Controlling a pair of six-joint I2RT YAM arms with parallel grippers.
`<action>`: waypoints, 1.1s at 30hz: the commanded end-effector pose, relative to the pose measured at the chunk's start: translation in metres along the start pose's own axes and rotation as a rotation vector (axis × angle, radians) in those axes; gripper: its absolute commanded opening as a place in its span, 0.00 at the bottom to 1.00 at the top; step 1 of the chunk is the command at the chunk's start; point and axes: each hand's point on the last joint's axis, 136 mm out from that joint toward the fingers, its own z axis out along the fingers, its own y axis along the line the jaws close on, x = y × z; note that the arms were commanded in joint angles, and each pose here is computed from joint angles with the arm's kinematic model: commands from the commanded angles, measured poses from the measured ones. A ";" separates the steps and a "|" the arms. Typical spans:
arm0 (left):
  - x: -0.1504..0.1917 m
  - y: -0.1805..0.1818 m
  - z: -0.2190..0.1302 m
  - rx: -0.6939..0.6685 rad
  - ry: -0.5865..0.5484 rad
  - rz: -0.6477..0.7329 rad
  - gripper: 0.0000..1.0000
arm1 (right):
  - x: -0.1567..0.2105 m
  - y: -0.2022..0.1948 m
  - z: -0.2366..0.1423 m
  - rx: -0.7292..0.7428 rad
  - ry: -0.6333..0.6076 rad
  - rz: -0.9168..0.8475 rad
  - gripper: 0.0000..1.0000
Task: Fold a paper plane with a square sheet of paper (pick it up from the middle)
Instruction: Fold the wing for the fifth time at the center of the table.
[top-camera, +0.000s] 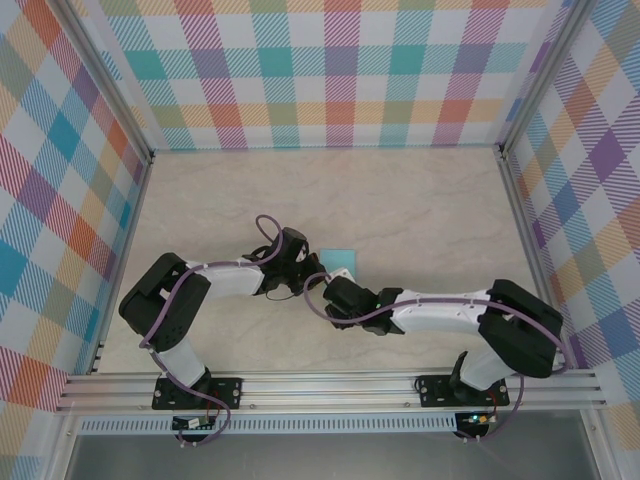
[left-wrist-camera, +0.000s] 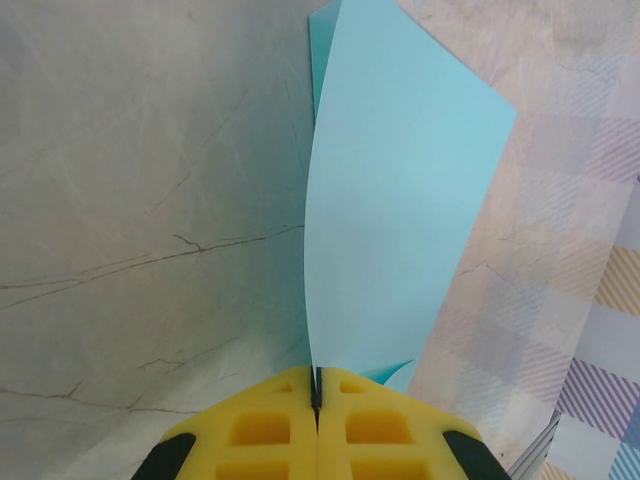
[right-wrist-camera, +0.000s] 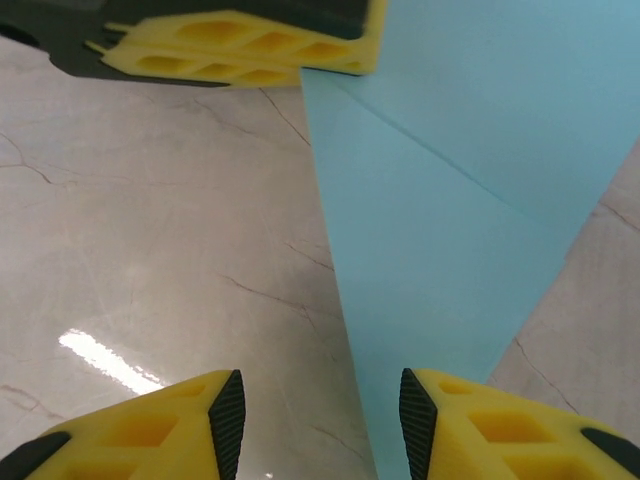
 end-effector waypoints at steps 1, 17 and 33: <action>-0.001 -0.014 -0.006 0.018 -0.001 0.012 0.00 | -0.011 -0.008 0.003 0.107 -0.035 -0.075 0.46; 0.001 -0.014 -0.004 0.016 0.016 0.012 0.00 | -0.011 -0.011 0.015 0.202 -0.041 -0.161 0.43; 0.002 -0.011 -0.005 0.008 0.017 0.009 0.01 | -0.010 -0.018 0.012 0.235 -0.054 -0.129 0.20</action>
